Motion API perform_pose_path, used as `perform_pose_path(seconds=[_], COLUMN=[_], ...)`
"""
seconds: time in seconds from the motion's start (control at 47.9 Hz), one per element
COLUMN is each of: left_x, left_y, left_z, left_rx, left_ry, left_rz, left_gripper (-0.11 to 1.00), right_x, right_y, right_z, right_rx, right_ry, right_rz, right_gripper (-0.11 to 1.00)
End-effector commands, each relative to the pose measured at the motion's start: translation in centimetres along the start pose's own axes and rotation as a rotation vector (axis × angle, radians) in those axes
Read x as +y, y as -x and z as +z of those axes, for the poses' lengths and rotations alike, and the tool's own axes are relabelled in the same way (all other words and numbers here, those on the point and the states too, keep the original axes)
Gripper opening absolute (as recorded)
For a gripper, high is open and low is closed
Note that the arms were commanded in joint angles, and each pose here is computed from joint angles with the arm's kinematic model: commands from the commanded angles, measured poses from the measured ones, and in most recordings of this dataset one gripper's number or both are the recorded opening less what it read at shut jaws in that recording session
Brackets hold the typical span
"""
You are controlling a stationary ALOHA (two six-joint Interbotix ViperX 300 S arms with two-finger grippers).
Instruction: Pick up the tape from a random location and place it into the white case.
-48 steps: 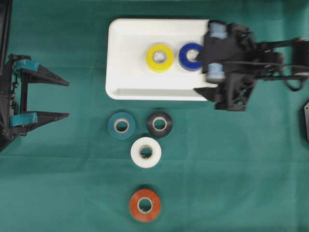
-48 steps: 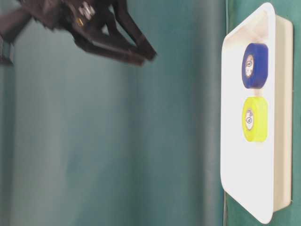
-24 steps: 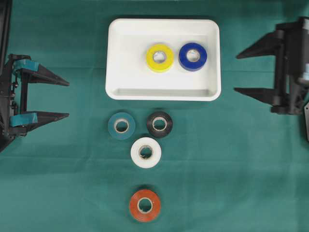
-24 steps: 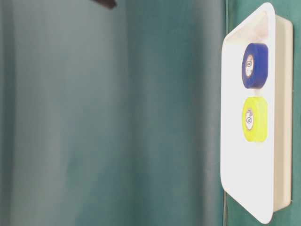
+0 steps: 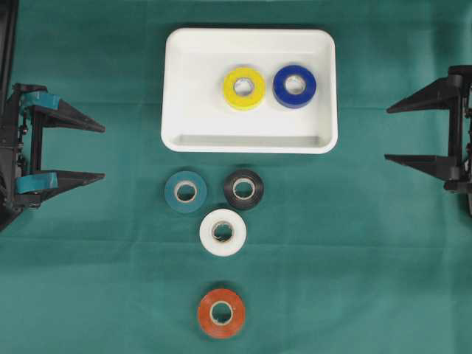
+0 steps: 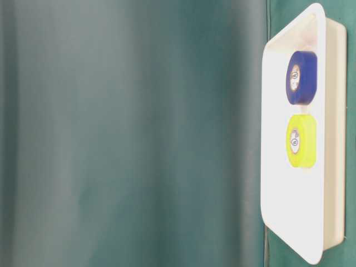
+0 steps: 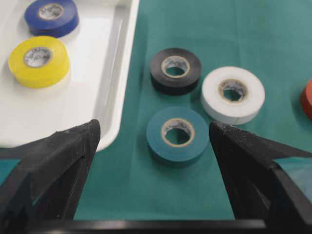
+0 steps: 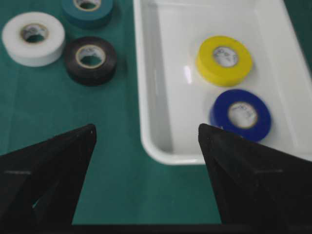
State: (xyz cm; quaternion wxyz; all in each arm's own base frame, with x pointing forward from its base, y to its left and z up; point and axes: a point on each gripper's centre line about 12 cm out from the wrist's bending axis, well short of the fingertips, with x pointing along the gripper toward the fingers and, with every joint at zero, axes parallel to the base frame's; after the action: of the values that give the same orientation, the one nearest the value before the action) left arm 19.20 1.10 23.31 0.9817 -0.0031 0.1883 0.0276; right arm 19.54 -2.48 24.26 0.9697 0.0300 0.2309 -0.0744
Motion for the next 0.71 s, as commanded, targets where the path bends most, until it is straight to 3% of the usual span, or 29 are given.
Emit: perform_pose_path(seconds=[0.0, 0.689], left_x=[0.06, 0.06], left_y=[-0.01, -0.01], left_z=[0.67, 0.60], left_rx=[-0.015, -0.009], left_ry=[0.003, 0.001], left_rz=[0.003, 0.003], left_gripper=[0.98, 0.98], right_x=[0.09, 0.17], right_y=[0.07, -0.21], right_z=[-0.01, -0.64], right_rx=[-0.032, -0.036], right_ry=[-0.013, -0.016], right_rz=[0.010, 0.017], right_gripper=[0.84, 0.84])
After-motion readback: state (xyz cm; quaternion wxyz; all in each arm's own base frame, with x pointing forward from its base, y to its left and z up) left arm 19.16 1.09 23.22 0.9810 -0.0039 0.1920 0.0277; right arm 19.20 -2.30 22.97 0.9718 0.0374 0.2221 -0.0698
